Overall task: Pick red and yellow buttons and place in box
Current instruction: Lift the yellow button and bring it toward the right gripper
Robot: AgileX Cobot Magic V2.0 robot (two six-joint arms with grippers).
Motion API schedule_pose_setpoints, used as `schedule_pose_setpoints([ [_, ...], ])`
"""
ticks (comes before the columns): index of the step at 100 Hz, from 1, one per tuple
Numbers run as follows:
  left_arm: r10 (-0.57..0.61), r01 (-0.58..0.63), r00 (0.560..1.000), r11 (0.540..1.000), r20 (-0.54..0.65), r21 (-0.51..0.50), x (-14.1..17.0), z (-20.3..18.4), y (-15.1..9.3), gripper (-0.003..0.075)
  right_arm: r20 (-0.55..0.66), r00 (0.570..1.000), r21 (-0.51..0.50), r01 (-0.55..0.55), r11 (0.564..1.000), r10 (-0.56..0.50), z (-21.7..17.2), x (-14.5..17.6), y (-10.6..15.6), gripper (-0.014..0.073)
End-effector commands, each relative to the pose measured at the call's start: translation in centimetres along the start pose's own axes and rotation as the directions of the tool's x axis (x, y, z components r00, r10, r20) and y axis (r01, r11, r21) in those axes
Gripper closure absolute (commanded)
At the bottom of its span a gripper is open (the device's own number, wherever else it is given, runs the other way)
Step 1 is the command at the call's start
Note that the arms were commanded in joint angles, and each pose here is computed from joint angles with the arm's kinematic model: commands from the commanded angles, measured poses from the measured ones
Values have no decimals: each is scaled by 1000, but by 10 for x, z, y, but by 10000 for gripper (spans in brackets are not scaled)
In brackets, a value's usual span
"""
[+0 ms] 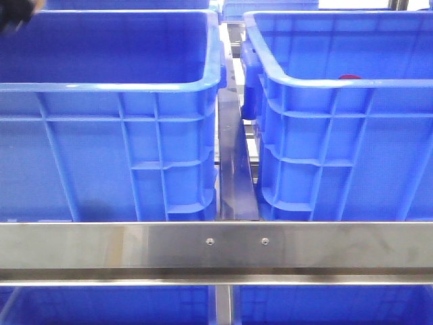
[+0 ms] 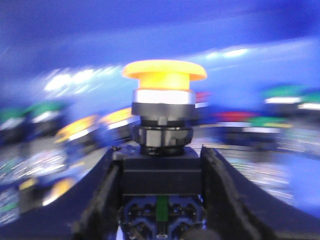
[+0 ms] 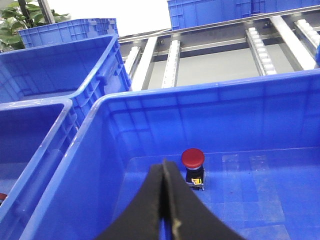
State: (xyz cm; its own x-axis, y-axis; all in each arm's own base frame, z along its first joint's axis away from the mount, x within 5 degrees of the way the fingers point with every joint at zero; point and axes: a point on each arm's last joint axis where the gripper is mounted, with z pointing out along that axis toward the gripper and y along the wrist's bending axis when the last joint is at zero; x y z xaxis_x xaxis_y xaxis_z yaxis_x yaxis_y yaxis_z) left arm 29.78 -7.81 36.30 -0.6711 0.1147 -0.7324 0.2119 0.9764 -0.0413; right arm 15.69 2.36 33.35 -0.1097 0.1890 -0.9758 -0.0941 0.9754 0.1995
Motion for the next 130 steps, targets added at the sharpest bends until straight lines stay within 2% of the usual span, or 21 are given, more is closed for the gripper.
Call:
schedule_pose_setpoints([
  [1,37,-48,990,996,136,79,-9,-41,-25,739,36,999,-18,14,1000,-14,-3,-11,3,662],
  [14,103,-135,978,975,179,176,-1,-73,-56,739,36,999,-18,14,1000,-14,-3,-11,3,662],
  [30,178,-248,955,919,239,305,11,-105,-93,739,35,999,-19,14,1000,-14,-3,-11,3,662],
  [40,222,-311,940,873,261,377,20,-115,-116,739,35,999,-23,15,1000,-14,-3,-11,3,661],
  [54,257,-359,926,827,277,432,27,-121,-135,739,29,999,-65,16,998,-14,-3,-10,7,634],
  [66,262,-374,920,811,293,450,29,-125,-141,739,21,1000,-120,17,993,-15,-3,-9,12,489],
  [80,261,-374,919,811,294,450,29,-125,-141,739,11,1000,-186,11,983,-10,-4,-8,18,216],
  [85,261,-374,919,811,294,450,29,-125,-141,739,6,1000,-208,-6,978,8,-5,-8,20,122],
  [93,261,-374,919,811,294,450,29,-125,-141,739,-8,997,-269,-79,960,79,-6,-9,26,44],
  [100,261,-374,919,811,294,450,29,-125,-141,739,-25,985,-332,-171,928,172,-8,-11,31,32],
  [109,261,-374,919,811,294,450,29,-125,-141,739,-65,958,-434,-280,856,281,-10,-13,41,32],
  [114,261,-374,919,811,294,450,29,-125,-141,739,-106,939,-483,-335,809,326,-10,-15,46,32],
  [121,261,-374,919,811,294,450,29,-125,-141,739,-206,892,-531,-446,720,401,-7,-15,54,32],
  [130,261,-374,919,811,294,450,29,-125,-141,739,-312,845,-565,-533,631,434,-2,-13,62,32],
])
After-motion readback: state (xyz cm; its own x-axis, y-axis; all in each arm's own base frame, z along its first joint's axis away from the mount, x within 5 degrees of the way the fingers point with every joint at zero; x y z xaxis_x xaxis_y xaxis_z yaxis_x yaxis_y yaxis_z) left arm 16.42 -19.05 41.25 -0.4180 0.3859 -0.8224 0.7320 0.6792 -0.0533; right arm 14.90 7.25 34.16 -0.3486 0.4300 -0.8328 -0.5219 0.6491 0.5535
